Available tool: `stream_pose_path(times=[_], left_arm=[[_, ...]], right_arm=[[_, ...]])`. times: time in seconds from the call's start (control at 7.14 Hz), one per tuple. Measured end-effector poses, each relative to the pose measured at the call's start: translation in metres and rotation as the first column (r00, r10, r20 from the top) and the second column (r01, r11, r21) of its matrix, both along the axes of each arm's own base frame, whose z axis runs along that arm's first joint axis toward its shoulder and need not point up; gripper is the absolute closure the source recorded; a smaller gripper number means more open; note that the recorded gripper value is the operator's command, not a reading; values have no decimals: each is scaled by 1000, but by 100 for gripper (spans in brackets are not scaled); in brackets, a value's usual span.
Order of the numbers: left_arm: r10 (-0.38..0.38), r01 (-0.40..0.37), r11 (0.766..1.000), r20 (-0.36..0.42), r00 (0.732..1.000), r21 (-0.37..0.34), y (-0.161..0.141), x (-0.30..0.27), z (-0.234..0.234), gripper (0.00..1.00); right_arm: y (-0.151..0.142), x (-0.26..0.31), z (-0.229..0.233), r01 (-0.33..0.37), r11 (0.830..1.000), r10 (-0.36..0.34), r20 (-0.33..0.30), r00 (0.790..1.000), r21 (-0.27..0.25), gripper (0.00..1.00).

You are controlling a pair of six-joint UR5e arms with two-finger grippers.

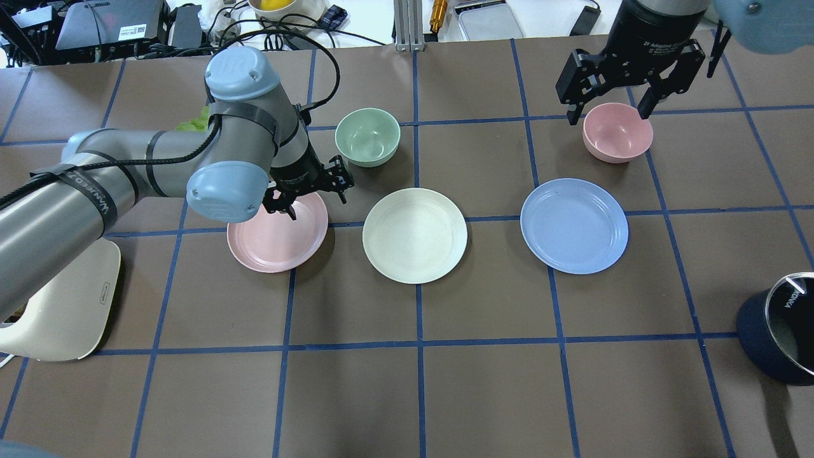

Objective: Stack three plates with pink and blue
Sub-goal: 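Reach the left gripper to the pink plate and grasp its rim, then lift the pink plate with the left gripper and set it onto the cream plate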

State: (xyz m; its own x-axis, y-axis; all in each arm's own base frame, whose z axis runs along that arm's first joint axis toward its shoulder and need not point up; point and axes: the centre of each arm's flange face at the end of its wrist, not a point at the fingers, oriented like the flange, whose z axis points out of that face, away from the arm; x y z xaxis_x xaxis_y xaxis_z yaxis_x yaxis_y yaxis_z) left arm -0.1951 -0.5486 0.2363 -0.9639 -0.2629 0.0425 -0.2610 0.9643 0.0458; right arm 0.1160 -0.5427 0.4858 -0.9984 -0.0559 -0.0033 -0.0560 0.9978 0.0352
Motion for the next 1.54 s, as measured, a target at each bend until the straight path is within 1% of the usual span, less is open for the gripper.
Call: stream_pose_path(times=[0.14,0.28,0.56,0.7,0.84,1.26,1.4,1.54], left_arm=[[-24,24,1000,22,999,3,-3,2,-18,6],[-36,36,999,35,999,3,-7,3,-32,22],[-47,46,999,43,998,4,-11,2,-47,76],[-49,49,999,44,998,2,-12,1,-47,97],[-53,53,999,48,997,-2,-12,1,-46,100],[-62,62,998,70,996,-5,-13,1,-46,100],[-66,67,998,72,995,-16,-15,1,-40,100],[-74,77,996,71,995,-41,-18,-3,-24,100]], right_arm=[[-1,-1,-1,2,1000,-2,0,1000,1,0],[-2,-5,-1,8,1000,-8,0,1000,2,0],[-4,-21,-3,9,1000,-9,1,1000,7,0],[-5,-29,-6,9,1000,-9,2,1000,12,0],[-6,-38,-9,8,1000,-8,4,1000,18,0],[-7,-61,-18,25,999,-25,8,1000,32,0],[-7,-63,-20,28,999,-29,8,1000,32,0],[-7,-64,-21,30,999,-30,8,1000,30,0]])
